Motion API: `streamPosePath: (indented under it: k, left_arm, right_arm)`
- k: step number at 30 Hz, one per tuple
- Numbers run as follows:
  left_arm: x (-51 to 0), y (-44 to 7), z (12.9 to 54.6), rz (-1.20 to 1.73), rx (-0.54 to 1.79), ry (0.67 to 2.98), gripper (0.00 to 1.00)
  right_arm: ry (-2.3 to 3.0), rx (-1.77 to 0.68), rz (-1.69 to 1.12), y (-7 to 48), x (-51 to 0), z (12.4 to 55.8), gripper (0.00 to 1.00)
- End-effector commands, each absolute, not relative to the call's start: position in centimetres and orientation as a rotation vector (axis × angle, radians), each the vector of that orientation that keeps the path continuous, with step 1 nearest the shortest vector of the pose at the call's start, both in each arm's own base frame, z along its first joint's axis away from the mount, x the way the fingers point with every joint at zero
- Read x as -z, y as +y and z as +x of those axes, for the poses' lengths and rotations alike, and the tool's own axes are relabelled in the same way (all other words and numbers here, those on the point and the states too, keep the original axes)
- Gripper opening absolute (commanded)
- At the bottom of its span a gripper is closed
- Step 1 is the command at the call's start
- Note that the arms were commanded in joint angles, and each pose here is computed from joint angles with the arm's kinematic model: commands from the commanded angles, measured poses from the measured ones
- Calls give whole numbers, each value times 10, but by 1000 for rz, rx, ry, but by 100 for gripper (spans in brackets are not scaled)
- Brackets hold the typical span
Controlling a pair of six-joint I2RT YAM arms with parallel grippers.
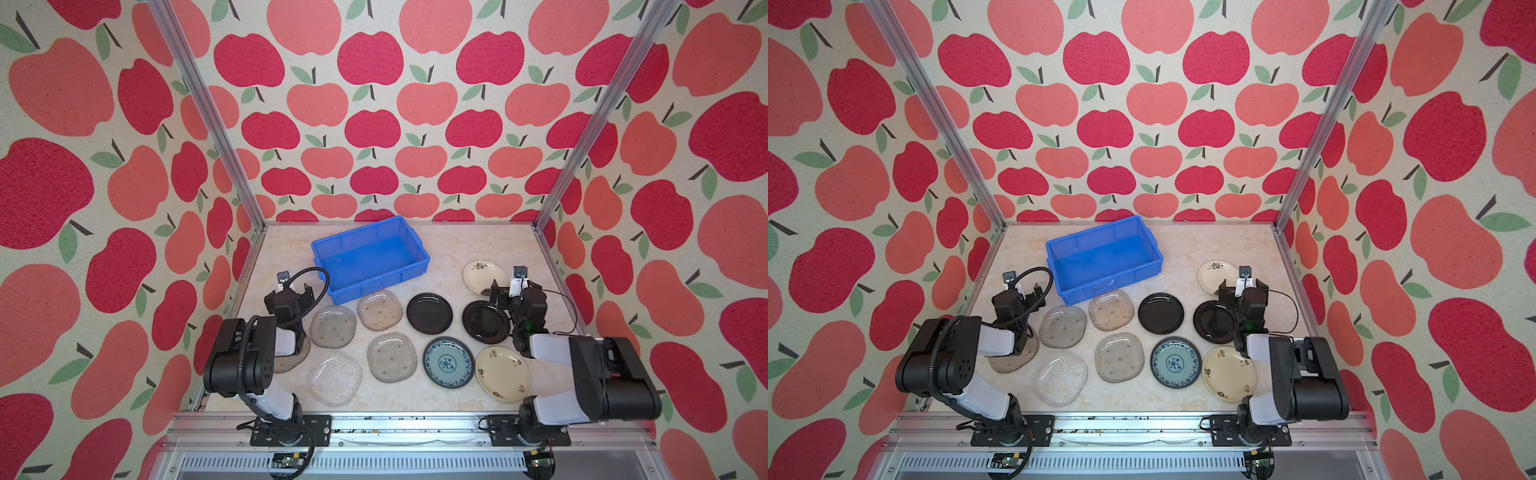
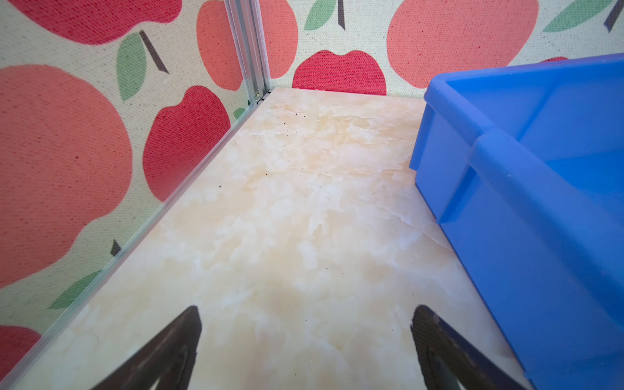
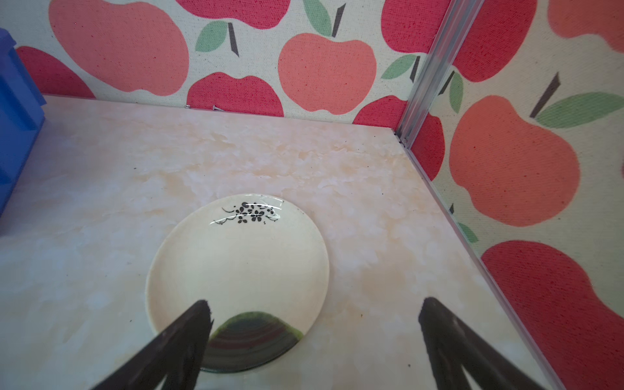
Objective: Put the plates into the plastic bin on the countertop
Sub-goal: 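Raise both arms from rest and move them toward the plates, then lower the right gripper onto the cream floral plate rim and close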
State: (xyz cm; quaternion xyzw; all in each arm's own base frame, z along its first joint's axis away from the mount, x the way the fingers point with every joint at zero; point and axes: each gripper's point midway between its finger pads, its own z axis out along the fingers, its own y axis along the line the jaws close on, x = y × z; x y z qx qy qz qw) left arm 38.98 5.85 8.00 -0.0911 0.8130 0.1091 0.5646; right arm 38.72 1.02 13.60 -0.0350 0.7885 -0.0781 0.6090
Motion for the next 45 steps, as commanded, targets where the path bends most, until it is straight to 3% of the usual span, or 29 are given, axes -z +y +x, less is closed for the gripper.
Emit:
streamPosePath:
  k: [1, 5, 11, 13, 17, 21, 27, 30, 34, 41, 45]
  left_arm:
    - [-90, 61, 392, -232, -271, 1875, 99]
    - [-90, 59, 392, -224, -265, 1882, 99]
    - [-96, 57, 395, -205, -240, 1895, 99]
    - [-118, 75, 392, -316, -357, 1927, 99]
    - [-163, 75, 393, -294, -327, 1921, 99]
    - [-191, 43, 397, -271, -150, 1951, 99]
    - [-235, -45, 403, -148, 322, 2011, 99]
    - [-239, -70, 404, -136, 458, 2061, 99]
    - [-237, -82, 410, -144, 545, 2122, 99]
    - [-235, -75, 423, -242, 540, 2017, 99]
    - [-217, -67, 436, -393, 713, 2044, 99]
  right_arm:
    - [1826, 270, 72, -9, -169, 382, 100]
    - [1913, 227, 145, -10, -179, 379, 100]
    - [2038, -41, 82, 34, -172, 373, 100]
    - [2098, -118, 72, 47, -167, 371, 100]
    - [2177, -76, 98, 48, -164, 367, 100]
    - [2166, -74, 251, 28, -174, 380, 99]
    - [2196, -390, 530, 5, -153, 414, 79]
    - [2233, -434, 572, -1, -138, 425, 79]
    - [2235, -492, 646, -9, -117, 426, 77]
    - [2247, -562, 725, -22, -80, 426, 71]
    - [2263, -581, 737, -24, -65, 424, 68]
